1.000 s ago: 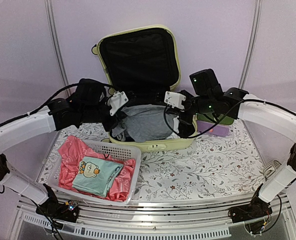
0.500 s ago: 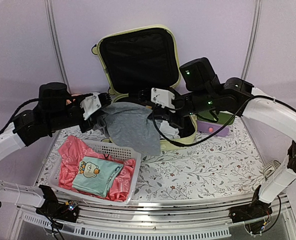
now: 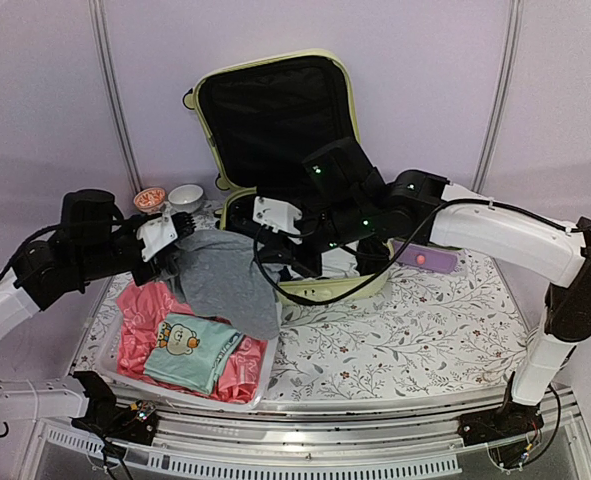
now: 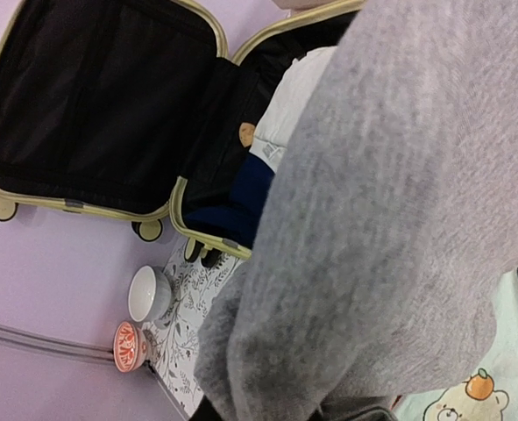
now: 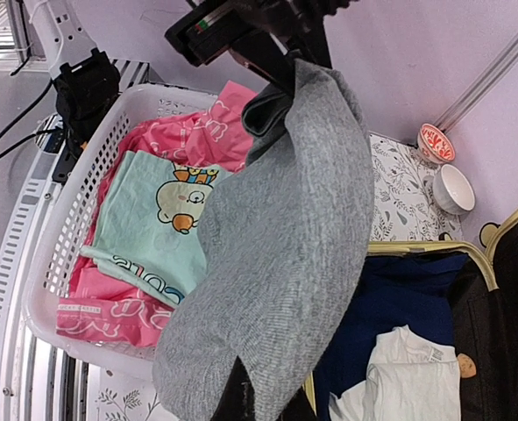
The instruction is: Open, take out, and arrange the luggage
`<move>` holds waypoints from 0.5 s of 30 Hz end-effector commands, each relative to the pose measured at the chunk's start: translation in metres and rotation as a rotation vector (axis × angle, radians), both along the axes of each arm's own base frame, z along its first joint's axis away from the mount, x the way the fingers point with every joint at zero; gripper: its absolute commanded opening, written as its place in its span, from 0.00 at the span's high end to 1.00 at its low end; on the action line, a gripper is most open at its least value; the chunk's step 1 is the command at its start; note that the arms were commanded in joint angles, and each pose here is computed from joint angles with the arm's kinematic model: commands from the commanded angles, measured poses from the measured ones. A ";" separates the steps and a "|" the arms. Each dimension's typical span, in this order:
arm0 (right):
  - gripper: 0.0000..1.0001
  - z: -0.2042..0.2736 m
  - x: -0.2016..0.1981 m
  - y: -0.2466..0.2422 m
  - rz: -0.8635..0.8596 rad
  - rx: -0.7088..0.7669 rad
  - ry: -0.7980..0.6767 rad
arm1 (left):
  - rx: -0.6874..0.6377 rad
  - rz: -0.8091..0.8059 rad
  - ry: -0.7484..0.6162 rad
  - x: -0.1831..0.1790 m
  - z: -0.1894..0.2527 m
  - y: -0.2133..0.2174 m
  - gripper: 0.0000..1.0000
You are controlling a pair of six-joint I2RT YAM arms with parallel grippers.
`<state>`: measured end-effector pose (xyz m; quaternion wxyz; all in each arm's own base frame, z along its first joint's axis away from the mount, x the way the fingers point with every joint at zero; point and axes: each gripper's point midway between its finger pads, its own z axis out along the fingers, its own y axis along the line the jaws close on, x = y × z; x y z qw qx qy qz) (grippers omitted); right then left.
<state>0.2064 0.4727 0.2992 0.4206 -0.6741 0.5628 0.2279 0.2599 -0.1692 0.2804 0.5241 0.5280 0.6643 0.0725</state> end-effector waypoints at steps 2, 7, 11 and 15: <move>0.99 0.026 0.003 0.019 -0.015 0.091 0.006 | 0.152 0.129 0.056 0.008 -0.036 0.038 1.00; 0.99 0.016 0.014 0.034 -0.042 0.099 -0.017 | 0.194 0.128 0.065 0.014 -0.045 0.050 1.00; 0.99 0.006 0.029 0.045 -0.087 0.105 -0.046 | 0.241 0.197 0.062 0.028 -0.051 0.066 1.00; 0.99 0.001 0.042 0.057 -0.118 0.114 -0.070 | 0.291 0.254 0.065 0.041 -0.054 0.078 1.00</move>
